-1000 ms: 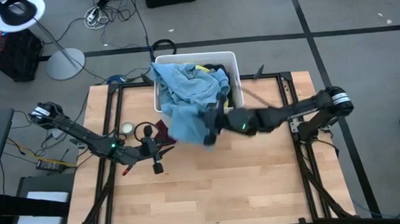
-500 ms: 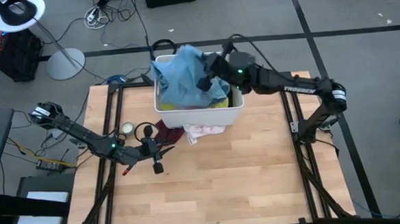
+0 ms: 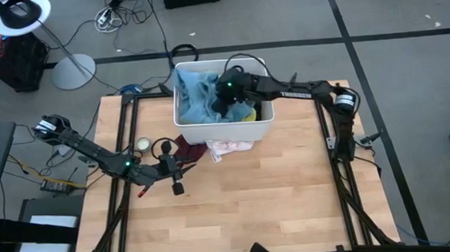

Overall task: Sort clothes
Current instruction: Put the blue jeans into the white laundry bin, then put the pink underwear into the white laundry bin

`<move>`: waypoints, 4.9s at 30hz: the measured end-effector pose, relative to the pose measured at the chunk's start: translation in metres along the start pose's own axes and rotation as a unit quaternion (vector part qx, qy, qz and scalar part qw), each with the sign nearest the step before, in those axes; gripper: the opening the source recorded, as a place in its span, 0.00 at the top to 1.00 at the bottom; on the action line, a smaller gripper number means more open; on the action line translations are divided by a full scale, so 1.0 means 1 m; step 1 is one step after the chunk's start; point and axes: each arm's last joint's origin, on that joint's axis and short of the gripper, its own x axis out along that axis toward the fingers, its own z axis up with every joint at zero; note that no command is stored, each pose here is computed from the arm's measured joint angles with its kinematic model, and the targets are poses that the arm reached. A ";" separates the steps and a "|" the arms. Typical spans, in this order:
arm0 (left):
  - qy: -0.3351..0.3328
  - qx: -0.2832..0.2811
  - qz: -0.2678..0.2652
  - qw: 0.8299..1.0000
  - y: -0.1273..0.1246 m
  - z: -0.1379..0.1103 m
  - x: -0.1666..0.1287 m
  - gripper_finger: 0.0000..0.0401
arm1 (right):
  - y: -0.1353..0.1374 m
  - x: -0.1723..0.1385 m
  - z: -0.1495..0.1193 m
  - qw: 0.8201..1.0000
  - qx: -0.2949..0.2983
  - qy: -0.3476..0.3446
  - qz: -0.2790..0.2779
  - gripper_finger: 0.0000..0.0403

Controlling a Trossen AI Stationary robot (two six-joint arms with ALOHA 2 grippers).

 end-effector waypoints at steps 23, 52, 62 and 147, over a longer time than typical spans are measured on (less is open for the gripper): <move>0.001 -0.008 0.004 1.000 0.000 0.000 0.000 0.75 | -0.020 -0.075 0.009 1.000 0.016 0.023 0.000 0.71; 0.000 -0.011 0.004 1.000 0.000 0.000 0.000 0.75 | 0.086 -0.235 -0.090 0.996 -0.083 0.002 0.028 0.61; 0.000 -0.012 0.004 1.000 0.000 0.000 0.000 0.75 | 0.116 -0.153 -0.171 0.983 -0.110 -0.103 0.104 0.61; -0.047 -0.100 -0.111 0.988 0.000 0.014 0.004 0.75 | 0.133 -0.136 -0.140 0.962 -0.179 -0.202 -0.041 0.99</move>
